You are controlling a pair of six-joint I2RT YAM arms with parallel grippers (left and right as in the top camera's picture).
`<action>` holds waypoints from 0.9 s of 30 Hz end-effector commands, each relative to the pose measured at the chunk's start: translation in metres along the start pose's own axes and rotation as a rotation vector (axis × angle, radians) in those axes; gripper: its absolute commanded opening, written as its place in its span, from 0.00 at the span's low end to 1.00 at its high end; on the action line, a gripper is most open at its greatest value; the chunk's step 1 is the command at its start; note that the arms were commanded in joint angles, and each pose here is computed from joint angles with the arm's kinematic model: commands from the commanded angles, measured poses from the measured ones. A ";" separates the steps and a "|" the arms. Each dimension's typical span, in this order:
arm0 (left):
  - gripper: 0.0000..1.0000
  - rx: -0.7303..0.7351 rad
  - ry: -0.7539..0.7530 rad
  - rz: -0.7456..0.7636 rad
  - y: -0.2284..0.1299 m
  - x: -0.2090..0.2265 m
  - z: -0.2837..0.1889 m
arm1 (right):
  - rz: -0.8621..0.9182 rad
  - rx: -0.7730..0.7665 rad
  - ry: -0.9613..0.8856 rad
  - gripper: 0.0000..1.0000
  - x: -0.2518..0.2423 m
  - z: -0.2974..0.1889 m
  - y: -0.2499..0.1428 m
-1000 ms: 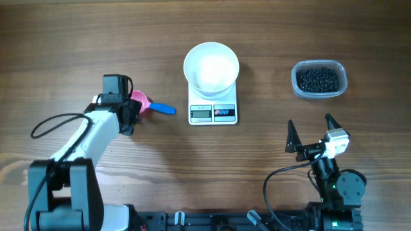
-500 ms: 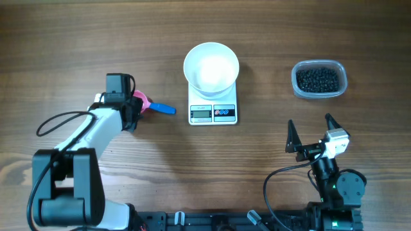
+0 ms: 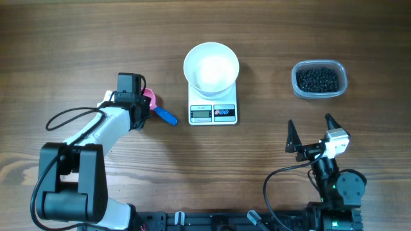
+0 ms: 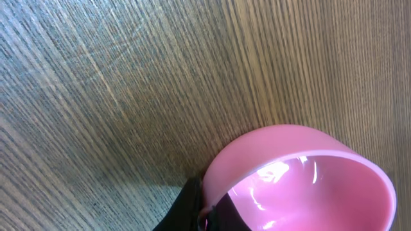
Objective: Scoop item into bowl and weigh 150g on scale
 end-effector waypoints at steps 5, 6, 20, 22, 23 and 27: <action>0.04 0.038 -0.003 -0.190 0.009 0.010 -0.042 | 0.010 -0.009 -0.013 1.00 -0.001 0.000 0.001; 0.04 0.033 0.003 -0.267 0.014 0.016 -0.056 | 0.010 -0.009 -0.013 1.00 -0.001 0.000 0.001; 0.04 -0.102 -0.460 -0.328 0.032 0.044 -0.211 | 0.010 -0.009 -0.013 1.00 -0.001 0.000 0.001; 0.04 -0.112 -0.466 -0.296 0.032 0.044 -0.213 | 0.010 -0.009 -0.013 1.00 -0.001 0.000 0.001; 0.04 -0.111 -0.465 -0.296 0.032 0.045 -0.213 | 0.011 -0.009 -0.013 1.00 -0.001 0.000 0.001; 0.04 -0.077 -0.427 -0.404 0.030 0.049 -0.208 | 0.011 -0.009 -0.013 1.00 -0.001 0.000 0.001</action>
Point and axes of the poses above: each gripper's point midway between its finger pads, its own z axis out along the fingers, its own x axis along the line the jaws close on, y = z × x, the point moved 8 cm from there along -z, back along the fingers, and after that the axes turned 2 degrees about -z, right-handed, at the moved point
